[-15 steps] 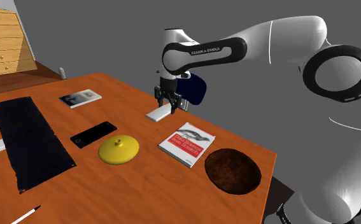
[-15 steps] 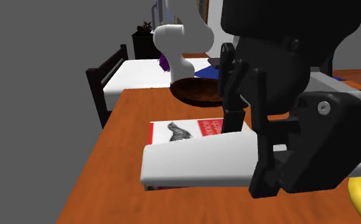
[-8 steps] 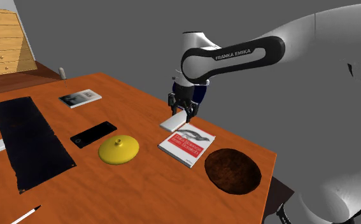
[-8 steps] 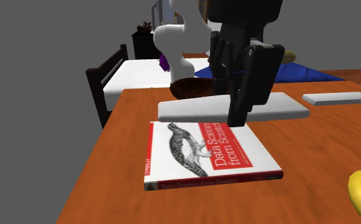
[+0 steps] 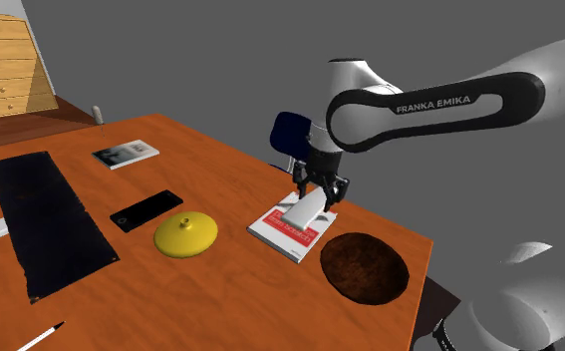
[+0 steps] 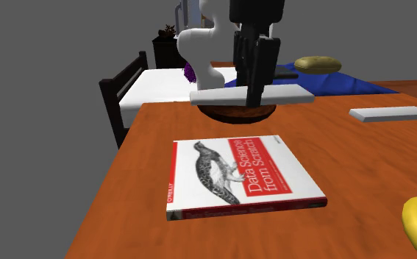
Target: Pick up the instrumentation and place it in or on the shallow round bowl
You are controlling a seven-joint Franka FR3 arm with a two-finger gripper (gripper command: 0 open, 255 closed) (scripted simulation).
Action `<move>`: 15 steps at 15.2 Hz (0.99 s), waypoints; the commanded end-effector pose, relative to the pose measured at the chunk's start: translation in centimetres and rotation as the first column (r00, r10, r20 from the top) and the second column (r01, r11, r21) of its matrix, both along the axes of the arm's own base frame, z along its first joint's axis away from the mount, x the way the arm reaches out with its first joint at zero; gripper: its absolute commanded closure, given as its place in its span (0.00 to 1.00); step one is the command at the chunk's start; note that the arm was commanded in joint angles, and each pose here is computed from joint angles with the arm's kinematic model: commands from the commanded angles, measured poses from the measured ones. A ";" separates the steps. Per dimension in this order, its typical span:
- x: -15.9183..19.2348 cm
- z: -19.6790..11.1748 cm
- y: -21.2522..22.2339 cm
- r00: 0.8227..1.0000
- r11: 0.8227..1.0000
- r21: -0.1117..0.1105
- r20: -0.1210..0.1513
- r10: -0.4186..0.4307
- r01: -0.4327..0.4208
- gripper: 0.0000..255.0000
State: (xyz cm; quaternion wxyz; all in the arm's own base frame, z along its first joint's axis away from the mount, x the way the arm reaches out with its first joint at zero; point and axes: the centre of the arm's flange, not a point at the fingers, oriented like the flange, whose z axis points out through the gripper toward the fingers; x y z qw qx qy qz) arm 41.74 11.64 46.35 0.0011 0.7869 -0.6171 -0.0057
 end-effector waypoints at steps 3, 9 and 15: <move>-5.0 -0.1 -0.6 1.000 1.000 0.000 0.001 0.000 0.000 1.00; -12.8 0.0 -1.6 1.000 1.000 0.000 0.001 0.000 0.000 1.00; -16.9 -1.1 -2.1 1.000 1.000 0.000 0.001 0.000 0.000 1.00</move>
